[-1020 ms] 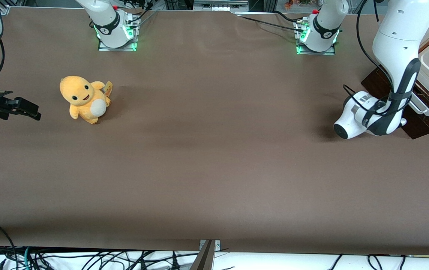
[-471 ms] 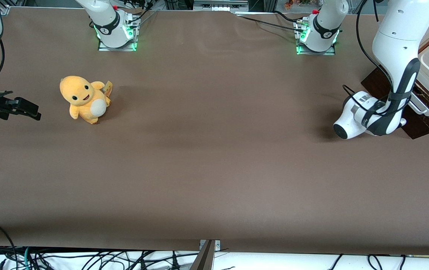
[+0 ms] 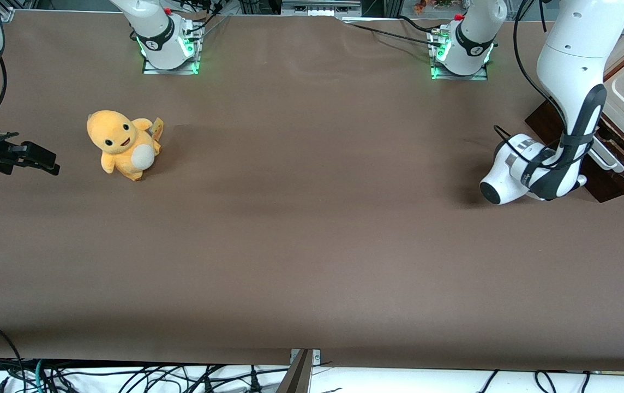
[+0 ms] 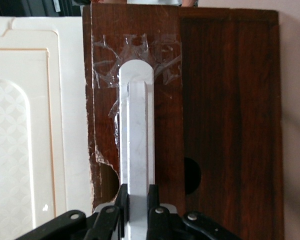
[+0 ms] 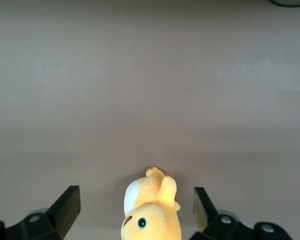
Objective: Open lower drawer with left arm only
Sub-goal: 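Pull the gripped handle outward, sliding the lower drawer open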
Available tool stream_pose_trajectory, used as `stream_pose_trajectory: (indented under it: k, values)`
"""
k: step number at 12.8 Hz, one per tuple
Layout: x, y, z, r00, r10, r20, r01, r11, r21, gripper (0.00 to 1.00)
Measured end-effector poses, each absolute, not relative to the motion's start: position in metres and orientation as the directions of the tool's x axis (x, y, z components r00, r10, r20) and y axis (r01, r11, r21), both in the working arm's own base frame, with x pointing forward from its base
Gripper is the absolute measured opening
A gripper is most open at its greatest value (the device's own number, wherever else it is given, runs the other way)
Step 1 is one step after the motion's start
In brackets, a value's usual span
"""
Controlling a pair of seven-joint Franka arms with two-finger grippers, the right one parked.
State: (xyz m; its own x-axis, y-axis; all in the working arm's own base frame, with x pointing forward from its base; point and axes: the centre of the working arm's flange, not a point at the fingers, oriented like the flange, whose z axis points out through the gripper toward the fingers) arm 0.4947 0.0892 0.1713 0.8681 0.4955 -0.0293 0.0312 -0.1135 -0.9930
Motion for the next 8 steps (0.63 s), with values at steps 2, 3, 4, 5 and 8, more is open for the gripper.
stream_pose_trajectory:
  k: [2,3,4,5,8]
  values:
    - [0.506,0.083,0.178,0.864,0.502,-0.032,0.043,-0.137,-0.99,0.19]
    - [0.512,0.079,0.179,0.867,0.498,-0.031,0.048,-0.143,-0.989,0.19]
    - [0.517,0.07,0.18,0.868,0.495,-0.031,0.047,-0.143,-0.989,0.19]
    - [0.522,0.058,0.18,0.872,0.488,-0.029,0.045,-0.14,-0.989,0.19]
    - [0.53,0.03,0.175,0.88,0.474,-0.033,0.03,-0.124,-0.992,0.19]
